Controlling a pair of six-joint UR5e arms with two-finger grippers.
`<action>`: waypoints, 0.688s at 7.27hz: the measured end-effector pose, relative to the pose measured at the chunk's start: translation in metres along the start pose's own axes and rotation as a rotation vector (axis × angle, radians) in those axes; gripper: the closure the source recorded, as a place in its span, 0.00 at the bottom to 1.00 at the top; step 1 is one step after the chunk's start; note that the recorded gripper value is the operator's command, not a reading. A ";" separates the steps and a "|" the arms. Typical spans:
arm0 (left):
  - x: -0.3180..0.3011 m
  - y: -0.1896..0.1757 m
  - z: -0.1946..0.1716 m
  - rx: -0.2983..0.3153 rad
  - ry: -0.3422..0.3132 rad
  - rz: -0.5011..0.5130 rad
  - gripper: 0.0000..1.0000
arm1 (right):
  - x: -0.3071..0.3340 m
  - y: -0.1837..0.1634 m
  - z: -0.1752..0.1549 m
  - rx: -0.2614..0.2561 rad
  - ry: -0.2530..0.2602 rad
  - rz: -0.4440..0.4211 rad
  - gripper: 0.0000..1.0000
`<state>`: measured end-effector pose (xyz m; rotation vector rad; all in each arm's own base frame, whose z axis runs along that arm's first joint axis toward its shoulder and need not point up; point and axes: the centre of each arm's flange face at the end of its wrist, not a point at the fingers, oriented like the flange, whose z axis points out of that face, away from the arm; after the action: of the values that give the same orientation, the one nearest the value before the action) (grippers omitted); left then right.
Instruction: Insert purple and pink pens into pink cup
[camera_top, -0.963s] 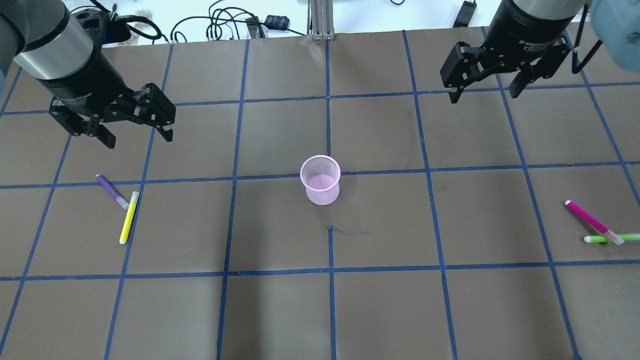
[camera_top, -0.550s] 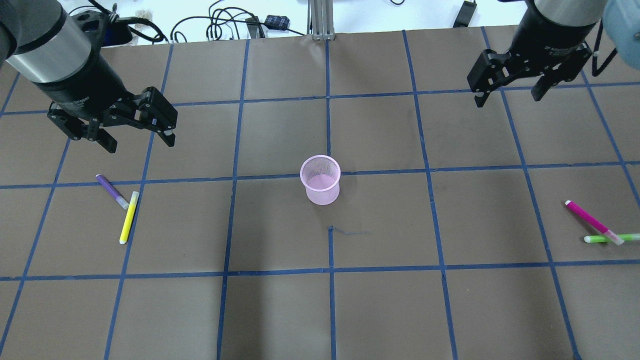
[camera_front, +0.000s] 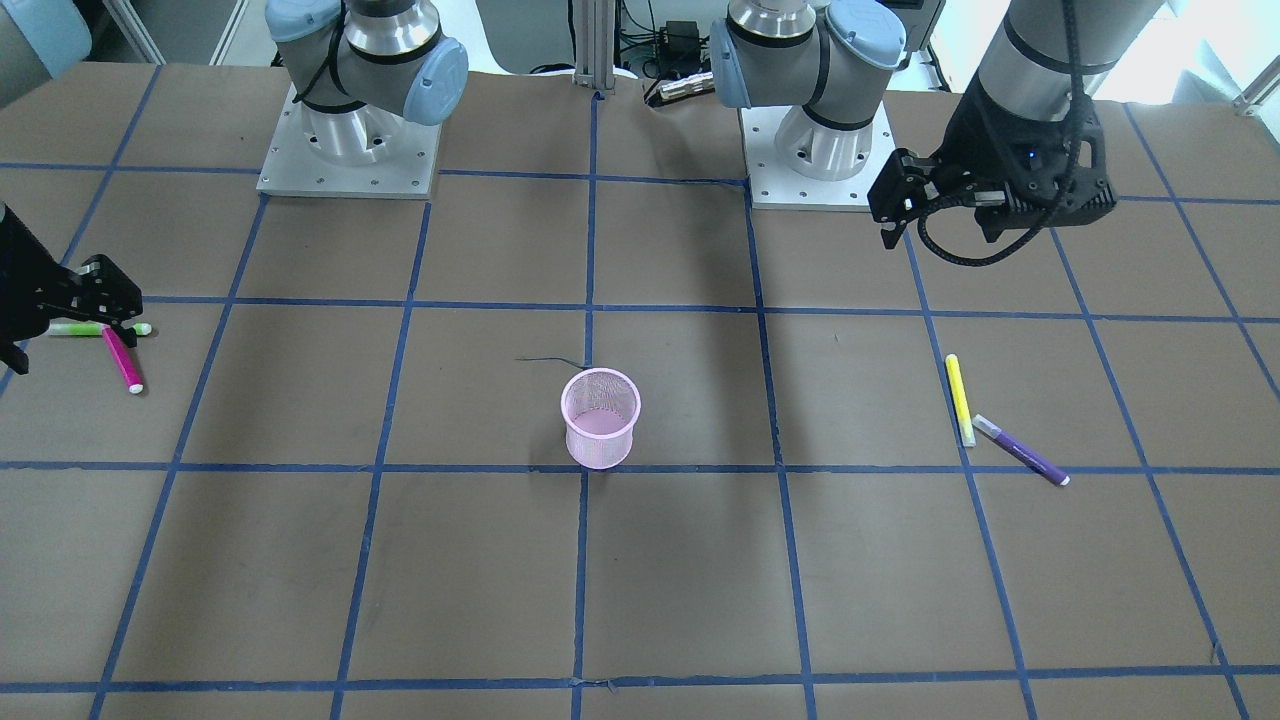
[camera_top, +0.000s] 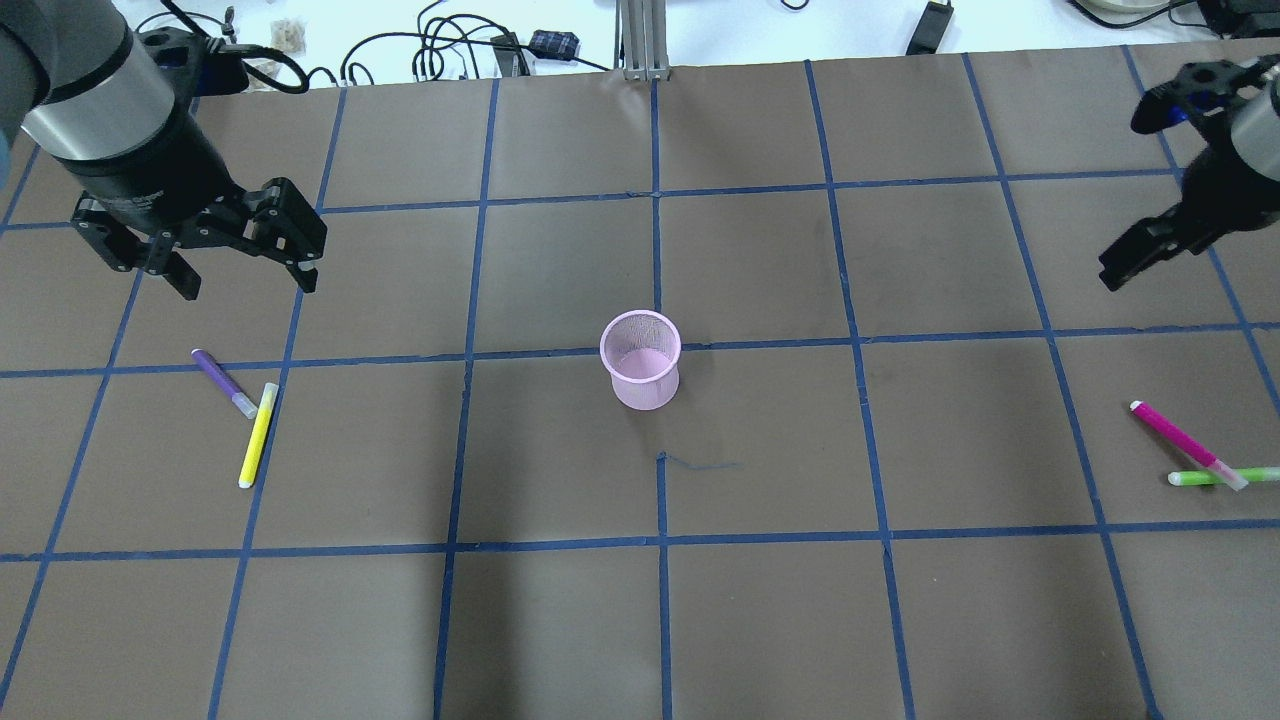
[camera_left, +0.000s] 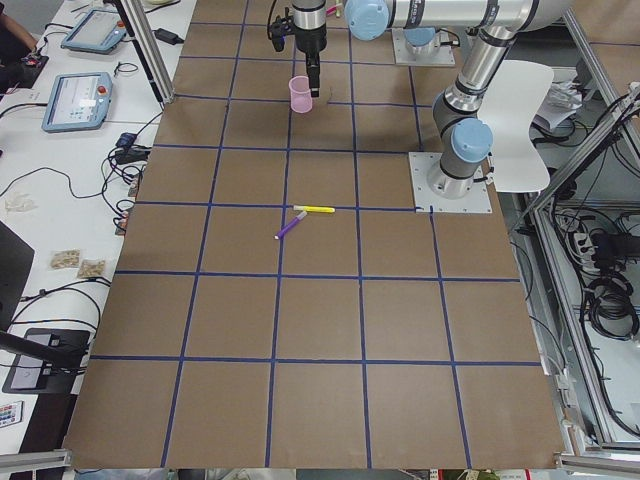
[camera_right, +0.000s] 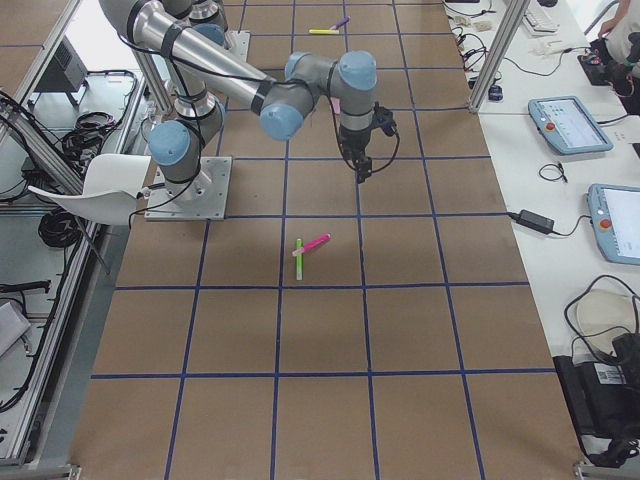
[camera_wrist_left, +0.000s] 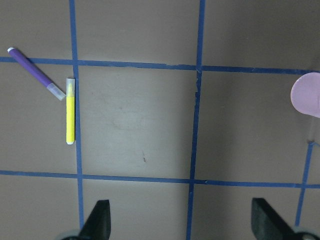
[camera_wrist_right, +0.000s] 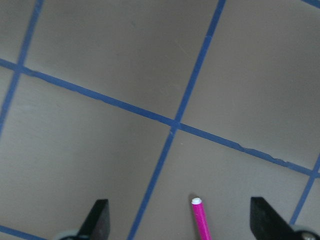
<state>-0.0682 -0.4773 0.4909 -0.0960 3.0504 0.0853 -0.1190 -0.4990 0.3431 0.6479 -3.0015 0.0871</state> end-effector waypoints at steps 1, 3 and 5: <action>-0.006 -0.009 0.002 0.026 -0.023 -0.014 0.00 | 0.010 0.026 0.038 -0.001 0.010 -0.071 0.04; -0.022 -0.037 0.020 0.064 -0.035 -0.045 0.00 | 0.023 0.056 0.101 -0.023 0.020 -0.161 0.07; -0.052 -0.057 0.044 0.035 -0.033 -0.107 0.00 | 0.034 0.073 0.142 -0.065 -0.013 -0.204 0.17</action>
<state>-0.0089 -0.5281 0.4492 -0.2521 3.0054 0.0255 -0.1878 -0.4568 0.2017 0.9449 -2.9165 -0.0263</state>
